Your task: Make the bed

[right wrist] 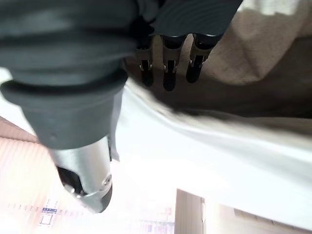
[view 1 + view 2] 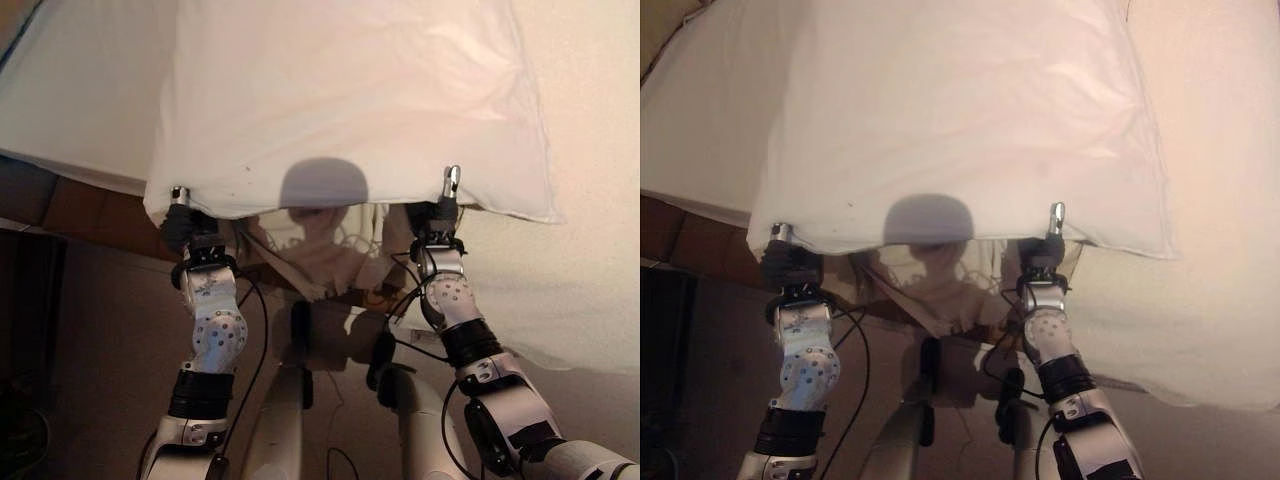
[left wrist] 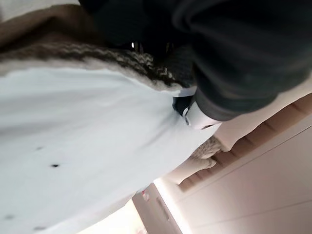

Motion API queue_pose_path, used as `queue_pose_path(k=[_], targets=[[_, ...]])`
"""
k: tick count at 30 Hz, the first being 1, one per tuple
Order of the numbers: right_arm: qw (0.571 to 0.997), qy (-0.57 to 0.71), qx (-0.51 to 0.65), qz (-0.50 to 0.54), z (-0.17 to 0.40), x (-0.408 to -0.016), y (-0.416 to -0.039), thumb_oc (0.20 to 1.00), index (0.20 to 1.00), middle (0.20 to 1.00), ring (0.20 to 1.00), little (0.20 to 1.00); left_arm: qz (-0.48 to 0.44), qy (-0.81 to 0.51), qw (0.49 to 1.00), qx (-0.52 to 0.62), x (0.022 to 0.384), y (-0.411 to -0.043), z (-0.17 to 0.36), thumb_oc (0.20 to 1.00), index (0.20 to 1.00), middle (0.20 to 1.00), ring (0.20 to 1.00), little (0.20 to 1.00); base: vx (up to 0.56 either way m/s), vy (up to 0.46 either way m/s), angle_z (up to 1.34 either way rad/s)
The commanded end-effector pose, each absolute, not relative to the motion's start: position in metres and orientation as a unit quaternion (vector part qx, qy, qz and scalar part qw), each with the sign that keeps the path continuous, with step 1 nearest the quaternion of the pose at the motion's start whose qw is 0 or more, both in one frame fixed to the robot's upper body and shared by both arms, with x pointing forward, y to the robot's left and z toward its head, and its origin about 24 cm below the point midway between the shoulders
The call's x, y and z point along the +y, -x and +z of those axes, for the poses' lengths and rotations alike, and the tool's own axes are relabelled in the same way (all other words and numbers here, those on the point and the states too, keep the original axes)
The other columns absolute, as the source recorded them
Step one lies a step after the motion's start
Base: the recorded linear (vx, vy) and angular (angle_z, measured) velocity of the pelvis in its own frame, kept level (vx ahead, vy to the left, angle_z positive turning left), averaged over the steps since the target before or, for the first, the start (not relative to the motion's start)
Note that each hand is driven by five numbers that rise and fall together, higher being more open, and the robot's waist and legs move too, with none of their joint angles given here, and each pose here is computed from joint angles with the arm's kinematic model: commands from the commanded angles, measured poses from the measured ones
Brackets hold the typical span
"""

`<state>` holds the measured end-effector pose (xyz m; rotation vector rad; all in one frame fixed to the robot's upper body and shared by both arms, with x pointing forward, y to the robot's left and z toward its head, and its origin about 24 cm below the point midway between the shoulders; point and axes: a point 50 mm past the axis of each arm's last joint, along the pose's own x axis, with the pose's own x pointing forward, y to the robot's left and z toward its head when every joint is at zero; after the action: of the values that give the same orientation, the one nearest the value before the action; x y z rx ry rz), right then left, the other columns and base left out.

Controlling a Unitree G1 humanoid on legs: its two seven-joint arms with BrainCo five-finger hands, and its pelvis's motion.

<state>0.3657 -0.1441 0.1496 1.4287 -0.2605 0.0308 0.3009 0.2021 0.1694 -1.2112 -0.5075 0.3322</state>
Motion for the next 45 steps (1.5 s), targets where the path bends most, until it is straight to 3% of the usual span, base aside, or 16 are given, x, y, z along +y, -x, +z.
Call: queue_pose_path(k=[1,6,8,9,10,34,45], targets=[[0.727,-0.642,-0.229,-0.086,0.16,-0.209,-0.36,1.0,1.0,1.0,1.0,1.0,0.294,0.502,0.72,-0.377,0.277,-0.266,0.173,0.2,0.2,0.2,0.2,0.2,0.0,0.0,0.0],[0.718,-0.641,-0.251,-0.105,0.162,-0.222,-0.356,1.0,1.0,1.0,1.0,1.0,0.315,0.497,0.713,-0.381,0.284,-0.266,0.174,0.2,0.2,0.2,0.2,0.2,0.0,0.0,0.0],[0.719,-0.637,-0.255,-0.111,0.162,-0.226,-0.355,0.426,0.426,0.426,0.426,0.426,0.317,0.5,0.71,-0.381,0.284,-0.268,0.175,0.2,0.2,0.2,0.2,0.2,0.0,0.0,0.0],[0.719,-0.637,-0.255,-0.111,0.162,-0.226,-0.355,0.244,0.244,0.244,0.244,0.244,0.316,0.501,0.71,-0.381,0.284,-0.268,0.175,0.2,0.2,0.2,0.2,0.2,0.0,0.0,0.0],[0.721,-0.632,-0.259,-0.114,0.162,-0.23,-0.353,0.2,0.2,0.2,0.2,0.2,0.311,0.503,0.712,-0.379,0.281,-0.271,0.177,0.2,0.2,0.2,0.2,0.2,0.0,0.0,0.0],[0.76,-0.593,-0.26,-0.057,0.135,-0.214,-0.31,0.2,0.2,0.2,0.2,0.2,0.212,0.553,0.755,-0.281,0.243,-0.293,0.139,0.2,0.2,0.2,0.2,0.2,-0.02,-0.053,-0.05],[0.787,-0.549,-0.266,-0.096,0.122,-0.222,-0.287,0.2,0.2,0.2,0.2,0.2,0.164,0.525,0.769,-0.326,0.236,-0.275,0.148,0.2,0.2,0.2,0.2,0.2,0.01,0.061,-0.13]])
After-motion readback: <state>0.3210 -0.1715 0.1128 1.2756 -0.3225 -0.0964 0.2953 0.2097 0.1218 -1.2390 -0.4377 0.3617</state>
